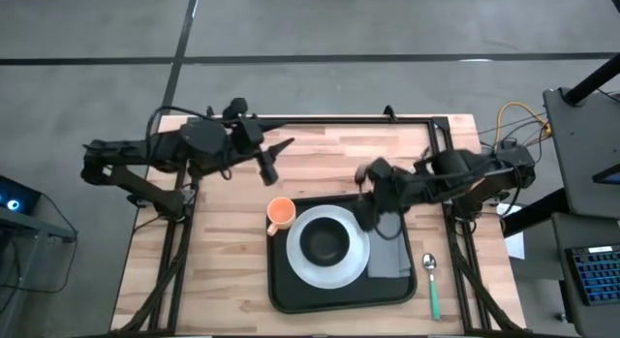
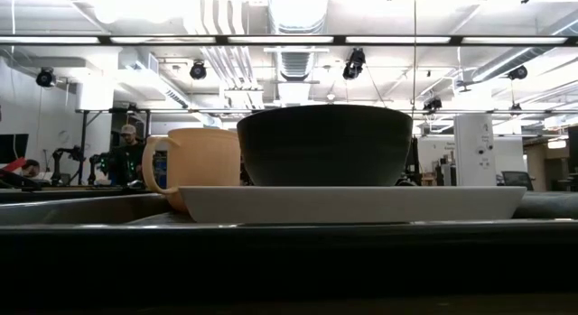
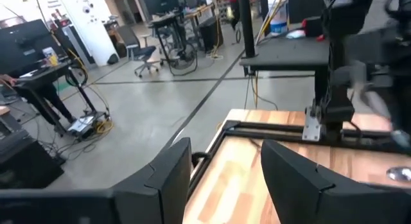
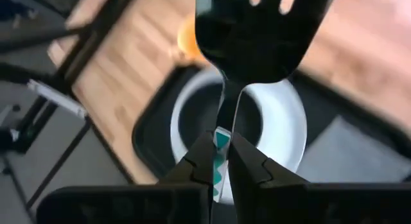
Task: Set up tray
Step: Put the white fork to the right of the white plate on the gray napkin
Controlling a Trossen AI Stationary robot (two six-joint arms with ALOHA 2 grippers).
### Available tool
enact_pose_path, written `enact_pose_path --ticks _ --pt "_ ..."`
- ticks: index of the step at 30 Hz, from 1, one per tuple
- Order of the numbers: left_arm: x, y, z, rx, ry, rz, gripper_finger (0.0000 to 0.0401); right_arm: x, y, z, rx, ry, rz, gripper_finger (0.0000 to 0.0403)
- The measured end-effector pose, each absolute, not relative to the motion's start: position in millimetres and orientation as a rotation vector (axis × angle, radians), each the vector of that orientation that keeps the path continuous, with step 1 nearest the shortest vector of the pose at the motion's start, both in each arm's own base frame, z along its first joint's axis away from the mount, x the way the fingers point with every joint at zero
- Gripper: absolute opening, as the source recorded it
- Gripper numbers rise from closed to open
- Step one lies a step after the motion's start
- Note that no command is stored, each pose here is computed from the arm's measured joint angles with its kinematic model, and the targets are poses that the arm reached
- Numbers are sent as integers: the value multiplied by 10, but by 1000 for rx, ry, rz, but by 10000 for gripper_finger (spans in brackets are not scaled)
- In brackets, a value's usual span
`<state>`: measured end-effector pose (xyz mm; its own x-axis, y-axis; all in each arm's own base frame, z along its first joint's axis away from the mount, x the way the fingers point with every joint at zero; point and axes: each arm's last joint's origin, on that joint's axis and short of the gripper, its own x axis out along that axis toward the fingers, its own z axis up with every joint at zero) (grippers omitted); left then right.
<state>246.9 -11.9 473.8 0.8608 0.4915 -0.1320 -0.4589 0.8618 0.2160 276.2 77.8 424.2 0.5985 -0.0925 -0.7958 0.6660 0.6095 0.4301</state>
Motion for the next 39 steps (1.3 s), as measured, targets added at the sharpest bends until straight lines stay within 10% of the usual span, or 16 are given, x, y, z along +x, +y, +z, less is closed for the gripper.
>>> enact_pose_path --ticks 11,39 --pt "2133 -102 4895 156 129 429 170 2792 970 3581 946 1101 -477 12" --pt "2031 -121 4890 164 156 383 170 2193 832 1848 1271 1055 -444 12"
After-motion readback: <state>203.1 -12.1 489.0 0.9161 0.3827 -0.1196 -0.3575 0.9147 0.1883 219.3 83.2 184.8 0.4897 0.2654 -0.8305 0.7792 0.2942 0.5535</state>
